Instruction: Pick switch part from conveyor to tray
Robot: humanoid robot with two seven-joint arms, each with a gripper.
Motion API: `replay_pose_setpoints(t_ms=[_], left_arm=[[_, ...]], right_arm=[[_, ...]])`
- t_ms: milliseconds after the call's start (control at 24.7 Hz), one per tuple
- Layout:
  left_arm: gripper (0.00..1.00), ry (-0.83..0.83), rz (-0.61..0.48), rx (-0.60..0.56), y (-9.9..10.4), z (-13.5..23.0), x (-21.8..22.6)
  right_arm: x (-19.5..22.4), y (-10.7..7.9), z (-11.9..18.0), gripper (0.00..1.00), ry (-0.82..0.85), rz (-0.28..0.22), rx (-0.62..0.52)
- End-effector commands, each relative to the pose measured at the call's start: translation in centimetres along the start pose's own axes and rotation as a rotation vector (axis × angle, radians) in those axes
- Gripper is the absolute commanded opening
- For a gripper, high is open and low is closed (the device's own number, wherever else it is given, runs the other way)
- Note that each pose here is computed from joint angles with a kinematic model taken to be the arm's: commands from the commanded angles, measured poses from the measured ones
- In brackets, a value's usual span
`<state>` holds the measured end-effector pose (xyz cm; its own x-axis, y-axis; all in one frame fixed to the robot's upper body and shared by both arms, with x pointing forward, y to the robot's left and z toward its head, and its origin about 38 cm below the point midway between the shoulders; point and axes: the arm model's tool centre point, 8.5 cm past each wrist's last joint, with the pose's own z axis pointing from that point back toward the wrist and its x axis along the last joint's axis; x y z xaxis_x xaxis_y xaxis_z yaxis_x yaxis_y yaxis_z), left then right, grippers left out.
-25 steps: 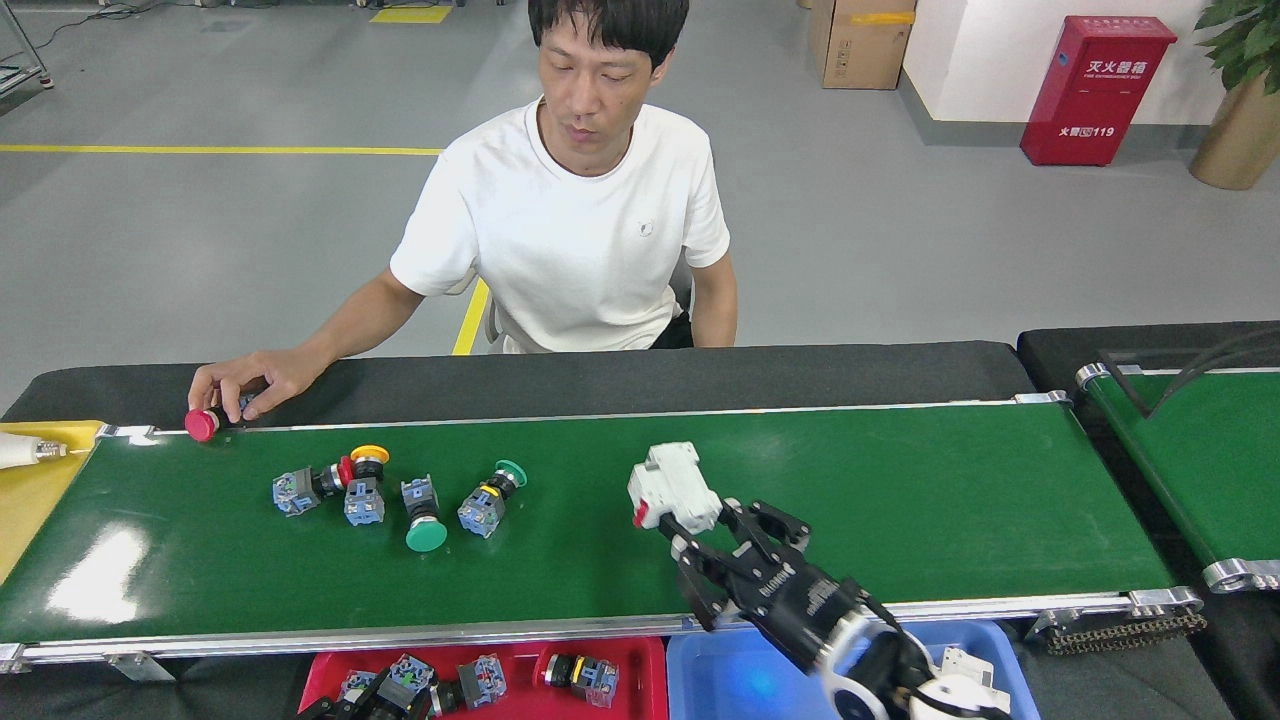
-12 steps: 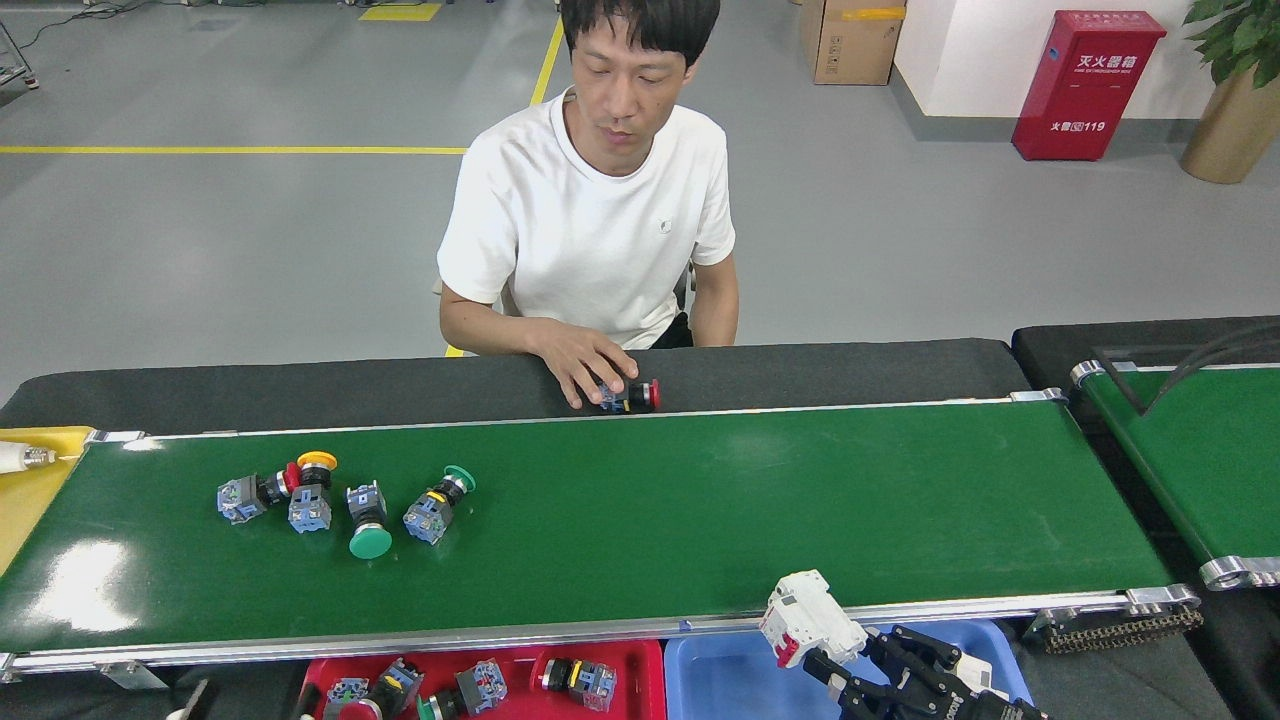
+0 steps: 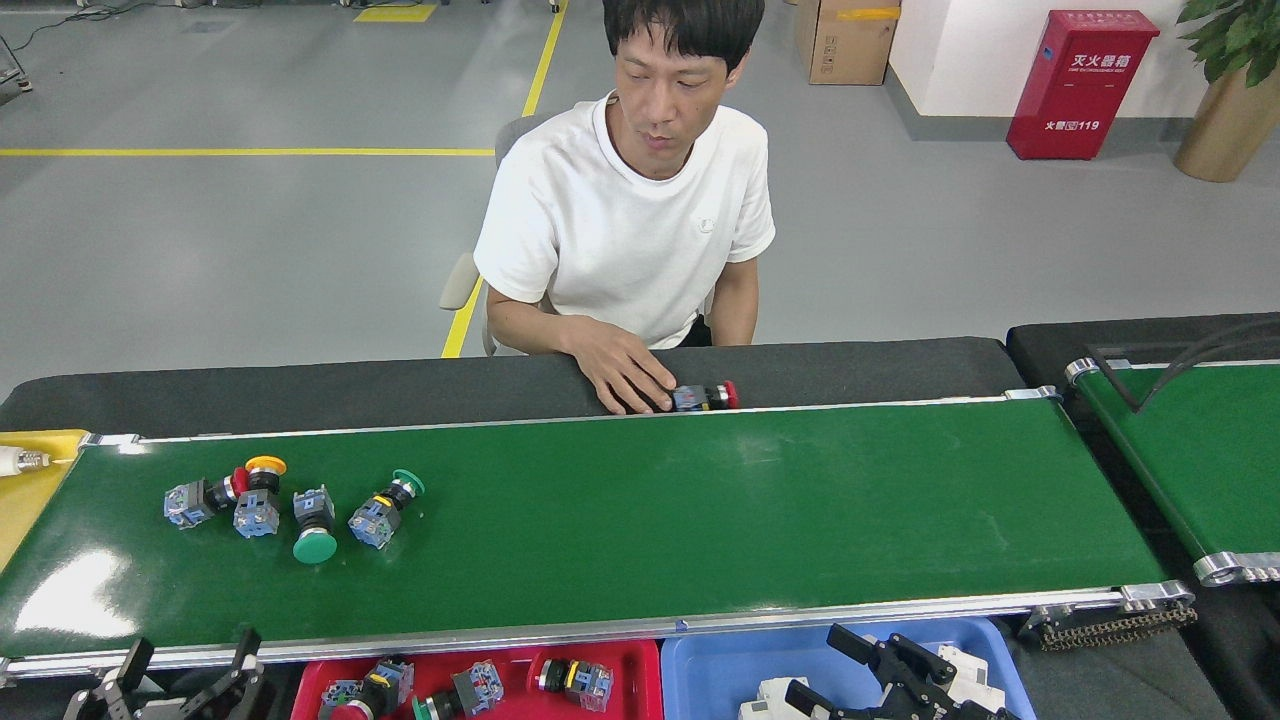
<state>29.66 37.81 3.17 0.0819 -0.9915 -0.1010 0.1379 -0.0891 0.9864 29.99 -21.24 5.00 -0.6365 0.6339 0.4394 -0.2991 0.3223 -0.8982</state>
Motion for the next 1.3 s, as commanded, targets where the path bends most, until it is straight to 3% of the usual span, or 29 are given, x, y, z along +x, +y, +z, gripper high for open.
replay_pose_setpoints(t_ms=[0,162,203,365,486,648,972,1013,1053,1094,1175,1215,1256], left_arm=[[1.0,0.01,-0.018,0.007,0.5,-1.6,-0.4],[1.0,0.031,-0.03,-0.003,0.9,-5.2,-0.4],[1.0,0.034,-0.039,-0.006,1.2,-6.2,-0.7],[1.0,0.062,-0.065,-0.032,1.5,-9.2,-2.0],[1.0,0.064,-0.085,-0.066,1.1,-10.5,-2.9],[1.0,0.073,-0.07,-0.073,1.7,-12.1,-3.1],[0.92,0.123,-0.051,-0.131,2.7,-15.8,-5.5],[0.84,0.129,-0.054,-0.146,2.4,-15.8,-6.1],[0.7,0.124,-0.061,-0.149,2.3,-15.8,-6.4],[0.47,0.114,-0.079,-0.149,2.3,-15.8,-6.7],[0.13,0.095,-0.098,-0.144,2.4,-15.8,-6.7],[0.03,0.078,-0.089,-0.139,2.5,-15.8,-6.5],[0.02,0.074,-0.076,-0.134,2.5,-15.8,-6.4]], right_arm=[[-0.6,-2.0,-0.5,0.86,0.019,0.021,-0.058],[-1.9,-5.2,-1.6,0.85,0.034,0.085,-0.104],[-2.8,-5.5,-1.8,0.85,0.11,0.078,-0.098],[-6.0,-5.9,-2.2,0.85,0.417,0.082,-0.076],[-7.1,-6.1,-1.9,0.86,0.59,0.094,-0.145],[-7.3,-7.2,-1.0,0.86,0.68,0.161,-0.283],[-2.7,-3.9,1.1,0.88,0.575,0.183,-0.228],[-2.3,-3.8,1.3,0.88,0.578,0.184,-0.235],[-2.1,-3.7,1.5,0.87,0.582,0.192,-0.244],[-1.9,-3.2,2.1,0.87,0.593,0.217,-0.244],[-1.7,-2.1,3.0,0.87,0.609,0.248,-0.227],[-1.5,-1.3,3.6,0.87,0.618,0.261,-0.204],[-1.4,-0.9,3.8,0.87,0.623,0.261,-0.193]])
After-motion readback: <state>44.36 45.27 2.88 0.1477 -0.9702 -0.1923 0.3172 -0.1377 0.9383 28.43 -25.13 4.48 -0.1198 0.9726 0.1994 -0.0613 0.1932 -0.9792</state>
